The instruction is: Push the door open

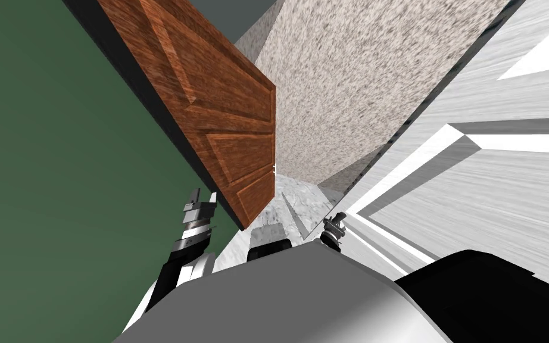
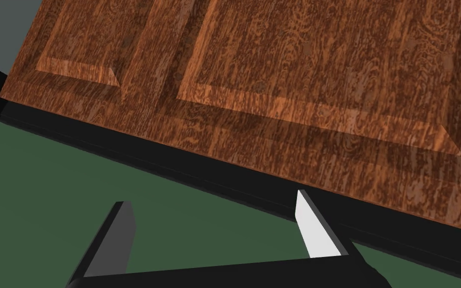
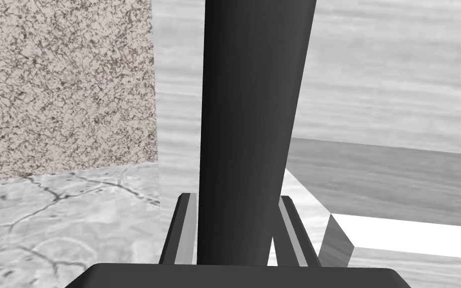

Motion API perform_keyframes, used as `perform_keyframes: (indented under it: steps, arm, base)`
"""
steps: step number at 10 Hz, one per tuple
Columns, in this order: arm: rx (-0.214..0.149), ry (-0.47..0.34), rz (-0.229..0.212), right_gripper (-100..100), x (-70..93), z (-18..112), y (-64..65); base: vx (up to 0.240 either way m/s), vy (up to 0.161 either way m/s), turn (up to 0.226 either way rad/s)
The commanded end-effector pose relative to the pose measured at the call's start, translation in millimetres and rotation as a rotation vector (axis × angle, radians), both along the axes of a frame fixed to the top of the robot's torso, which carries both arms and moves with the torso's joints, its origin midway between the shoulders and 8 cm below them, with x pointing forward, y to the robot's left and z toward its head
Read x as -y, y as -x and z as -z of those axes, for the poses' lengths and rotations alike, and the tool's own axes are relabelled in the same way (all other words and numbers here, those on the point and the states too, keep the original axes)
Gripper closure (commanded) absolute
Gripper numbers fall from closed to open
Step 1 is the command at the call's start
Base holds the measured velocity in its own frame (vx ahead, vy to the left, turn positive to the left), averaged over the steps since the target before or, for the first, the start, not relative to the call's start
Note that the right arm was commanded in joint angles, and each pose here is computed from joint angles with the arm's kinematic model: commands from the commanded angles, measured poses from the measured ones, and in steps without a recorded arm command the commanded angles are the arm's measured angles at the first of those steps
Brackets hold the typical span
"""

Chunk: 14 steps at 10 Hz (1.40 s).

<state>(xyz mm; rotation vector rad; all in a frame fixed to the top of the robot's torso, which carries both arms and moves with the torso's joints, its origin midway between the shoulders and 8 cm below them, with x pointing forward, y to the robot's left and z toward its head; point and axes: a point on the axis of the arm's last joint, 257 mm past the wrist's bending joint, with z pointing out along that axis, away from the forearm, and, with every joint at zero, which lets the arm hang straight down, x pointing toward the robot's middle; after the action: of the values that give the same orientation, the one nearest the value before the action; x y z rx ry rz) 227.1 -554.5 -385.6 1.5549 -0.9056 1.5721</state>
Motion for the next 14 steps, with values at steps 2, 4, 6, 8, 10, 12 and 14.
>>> perform_keyframes:
  steps: [2, 4, 6, 8, 10, 12, 14]
  arm:
    - [0.001, -0.002, 0.065, 100, 11.9, -0.3, 26.3]
    - [0.003, -0.017, 0.094, 100, 12.1, 4.1, 35.5]
    - [0.004, -0.006, 0.101, 100, 18.5, 0.6, 40.2]
    - [0.003, 0.003, 0.120, 100, 27.1, -2.3, 48.3]
    - [0.003, 0.011, 0.144, 100, 36.6, -5.4, 58.6]
    - [0.004, 0.021, 0.184, 100, 49.4, -9.0, 75.4]
    - [0.004, 0.026, 0.218, 100, 58.2, -11.0, 89.5]
  base:
    - [0.205, -0.081, -0.085]
    - [0.209, -0.069, -0.074]
    - [0.094, -0.069, -0.026]
    - [0.127, -0.132, -0.027]
    - [0.151, -0.162, -0.048]
    - [0.154, -0.151, -0.043]
    - [0.152, -0.147, -0.054]
